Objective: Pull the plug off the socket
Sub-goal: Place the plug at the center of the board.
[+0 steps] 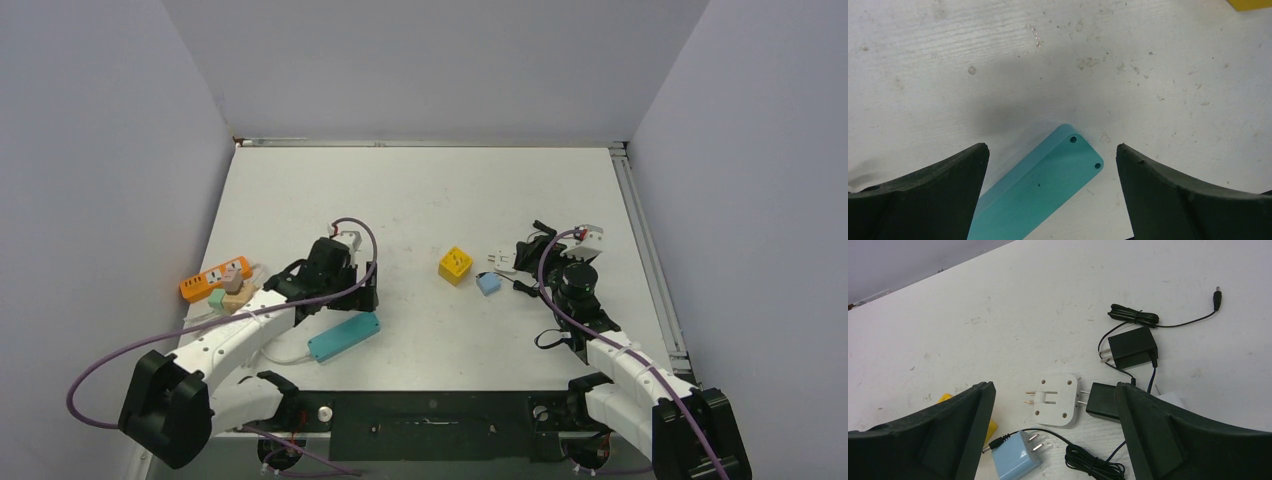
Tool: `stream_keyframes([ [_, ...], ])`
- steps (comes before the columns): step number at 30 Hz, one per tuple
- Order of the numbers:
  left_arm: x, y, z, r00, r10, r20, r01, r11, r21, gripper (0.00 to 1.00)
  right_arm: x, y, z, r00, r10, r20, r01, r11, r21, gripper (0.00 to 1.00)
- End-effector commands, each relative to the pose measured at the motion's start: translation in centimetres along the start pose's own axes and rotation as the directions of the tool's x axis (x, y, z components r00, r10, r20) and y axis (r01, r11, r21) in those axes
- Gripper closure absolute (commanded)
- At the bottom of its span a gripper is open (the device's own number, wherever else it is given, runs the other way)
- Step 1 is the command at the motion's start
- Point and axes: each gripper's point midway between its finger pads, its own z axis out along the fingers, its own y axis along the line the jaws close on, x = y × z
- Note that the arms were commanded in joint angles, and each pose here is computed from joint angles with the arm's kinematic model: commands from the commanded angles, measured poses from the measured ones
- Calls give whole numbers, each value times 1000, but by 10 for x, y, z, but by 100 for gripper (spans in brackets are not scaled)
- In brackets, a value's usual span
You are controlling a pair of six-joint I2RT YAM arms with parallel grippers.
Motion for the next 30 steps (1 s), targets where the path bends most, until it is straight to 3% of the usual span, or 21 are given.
stream_keyframes([
  [1,18,0,8,997,4,-76,-3,1000,8,4,-12,3,1,999,16,40,-16,1000,0,5],
  [6,31,-13,11,990,43,-136,-35,997,62,4,-12,3,1,999,16,40,-16,1000,1,4],
  [17,70,-25,19,959,141,-246,-140,990,22,4,-13,3,1,999,20,41,-20,1000,2,3],
  [22,74,-42,16,958,181,-221,-177,984,38,4,-12,3,2,999,22,38,-22,1000,1,2],
  [26,69,-34,12,946,223,-233,-243,968,-59,4,-12,3,2,999,22,36,-22,1000,2,2],
  [30,77,-24,11,953,162,-254,-202,969,-142,4,-13,3,2,999,21,38,-21,1000,5,2],
])
